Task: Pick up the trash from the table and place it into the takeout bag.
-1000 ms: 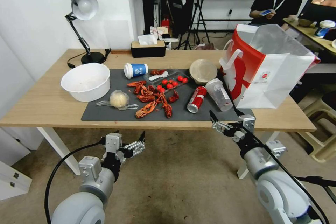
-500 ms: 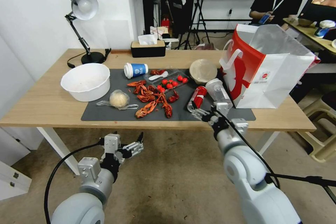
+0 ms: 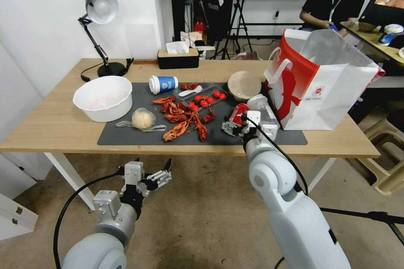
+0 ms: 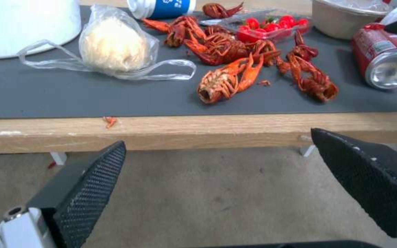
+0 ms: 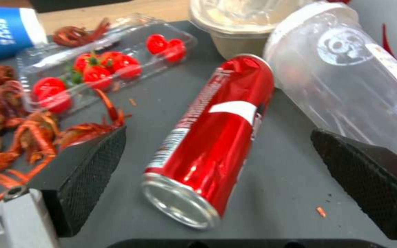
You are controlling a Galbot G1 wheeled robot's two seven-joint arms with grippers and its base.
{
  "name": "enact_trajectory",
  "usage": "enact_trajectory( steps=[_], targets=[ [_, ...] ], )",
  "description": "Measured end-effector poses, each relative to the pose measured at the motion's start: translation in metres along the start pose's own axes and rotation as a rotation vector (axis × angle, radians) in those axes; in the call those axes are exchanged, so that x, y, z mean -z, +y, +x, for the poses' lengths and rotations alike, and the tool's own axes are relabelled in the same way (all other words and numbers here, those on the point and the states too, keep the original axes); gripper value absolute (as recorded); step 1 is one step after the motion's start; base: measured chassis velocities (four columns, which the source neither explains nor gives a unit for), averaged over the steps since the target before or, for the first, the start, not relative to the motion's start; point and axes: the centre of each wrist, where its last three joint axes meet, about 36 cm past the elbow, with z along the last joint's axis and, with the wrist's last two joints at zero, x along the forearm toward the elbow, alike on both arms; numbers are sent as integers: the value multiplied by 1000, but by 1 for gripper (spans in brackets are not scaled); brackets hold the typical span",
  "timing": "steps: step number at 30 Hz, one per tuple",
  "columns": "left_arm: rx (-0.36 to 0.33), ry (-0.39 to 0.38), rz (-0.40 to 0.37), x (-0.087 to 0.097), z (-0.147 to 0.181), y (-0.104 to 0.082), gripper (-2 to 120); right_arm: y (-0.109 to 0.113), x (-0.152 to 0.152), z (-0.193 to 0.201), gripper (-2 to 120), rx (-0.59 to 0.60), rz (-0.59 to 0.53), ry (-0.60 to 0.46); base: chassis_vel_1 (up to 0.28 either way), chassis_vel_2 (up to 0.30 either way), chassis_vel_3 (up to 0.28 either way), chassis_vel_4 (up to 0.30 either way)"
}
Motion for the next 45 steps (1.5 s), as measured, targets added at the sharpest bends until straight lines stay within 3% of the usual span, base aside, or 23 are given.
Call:
enact_trajectory(
  steps=[19, 41, 45],
  targets=[
    [9, -12, 8, -3, 1, 1, 100, 20, 5, -28, 100, -72, -45, 66, 0, 0, 0, 0],
    [13, -21, 14, -4, 2, -1, 100, 15, 6, -40, 100, -80, -76, 116, 0, 0, 0, 0],
    [9, -27, 11, -2, 4, -2, 100, 15, 6, -39, 89, -76, -94, 129, 0, 0, 0, 0]
  ],
)
